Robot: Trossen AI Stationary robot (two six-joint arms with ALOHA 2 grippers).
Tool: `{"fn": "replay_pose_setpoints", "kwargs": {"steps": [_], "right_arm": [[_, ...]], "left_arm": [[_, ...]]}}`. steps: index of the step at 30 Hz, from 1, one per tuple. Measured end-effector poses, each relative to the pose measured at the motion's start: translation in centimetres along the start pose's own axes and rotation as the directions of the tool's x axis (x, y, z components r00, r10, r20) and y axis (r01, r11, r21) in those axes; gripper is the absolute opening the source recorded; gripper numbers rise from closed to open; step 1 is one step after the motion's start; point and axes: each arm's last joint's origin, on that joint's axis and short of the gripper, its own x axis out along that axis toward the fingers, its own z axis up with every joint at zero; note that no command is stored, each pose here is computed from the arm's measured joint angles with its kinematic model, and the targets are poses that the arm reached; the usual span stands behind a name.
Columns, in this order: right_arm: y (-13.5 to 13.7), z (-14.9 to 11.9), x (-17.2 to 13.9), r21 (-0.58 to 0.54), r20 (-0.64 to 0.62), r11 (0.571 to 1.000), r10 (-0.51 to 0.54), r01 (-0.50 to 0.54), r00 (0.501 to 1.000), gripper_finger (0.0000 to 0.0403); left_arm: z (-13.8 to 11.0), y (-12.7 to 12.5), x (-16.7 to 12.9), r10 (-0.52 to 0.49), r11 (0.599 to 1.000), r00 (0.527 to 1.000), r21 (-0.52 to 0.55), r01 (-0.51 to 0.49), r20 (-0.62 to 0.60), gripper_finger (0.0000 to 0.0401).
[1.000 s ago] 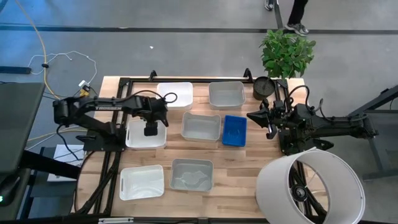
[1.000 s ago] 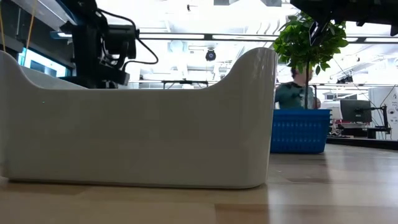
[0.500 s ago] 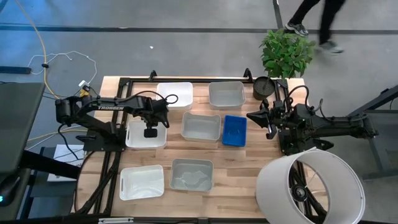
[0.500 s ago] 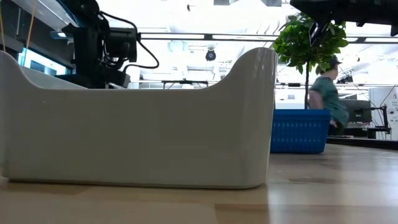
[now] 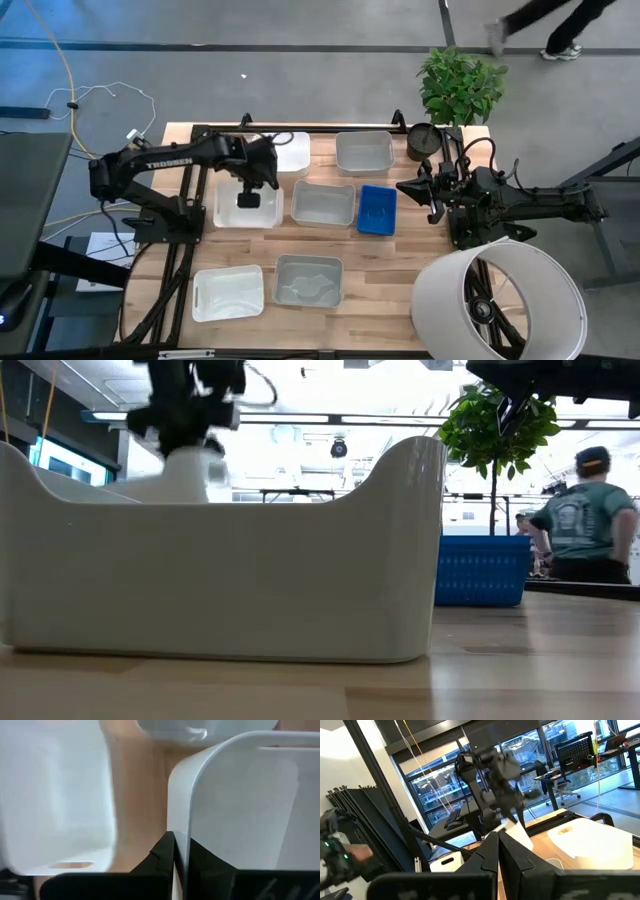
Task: Stack baskets by color
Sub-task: Stack the left white bin into the upper left white bin
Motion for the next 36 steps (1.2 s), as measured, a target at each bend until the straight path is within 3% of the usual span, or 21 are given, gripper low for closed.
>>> {"fn": "replay_pose_setpoints", "kwargs": {"steps": [6, 11, 14, 25, 36], "right_arm": [[0.0, 0.0, 0.0, 0.0, -0.001, 1.0, -0.001, 0.001, 1.0, 0.0], [0.0, 0.0, 0.0, -0.006, -0.001, 1.0, -0.001, 0.001, 1.0, 0.0], [-0.1, 0.0, 0.0, -0.007, 0.005, 1.0, -0.016, 0.017, 1.0, 0.0], [-0.1, 0.0, 0.0, 0.019, 0.004, 1.0, -0.016, 0.016, 1.0, 0.0], [-0.1, -0.1, 0.0, 0.01, -0.007, 1.0, -0.019, 0.019, 1.0, 0.0]], "left_arm": [[1.6, 0.9, -5.4, 0.051, 0.999, 0.995, -0.005, -0.051, 0.086, 0.0], [2.5, 2.1, -8.7, 0.222, 0.972, 0.966, 0.051, -0.23, 0.129, 0.0], [3.5, 4.1, -9.4, 0.307, 0.946, 0.946, 0.07, -0.315, 0.103, 0.0], [8.9, 13.6, -5.7, 0.364, 0.93, 0.931, 0.055, -0.364, -0.001, 0.0], [9.4, 15.0, -0.5, 0.241, 0.97, 0.959, 0.075, -0.232, -0.15, 0.0]]}}
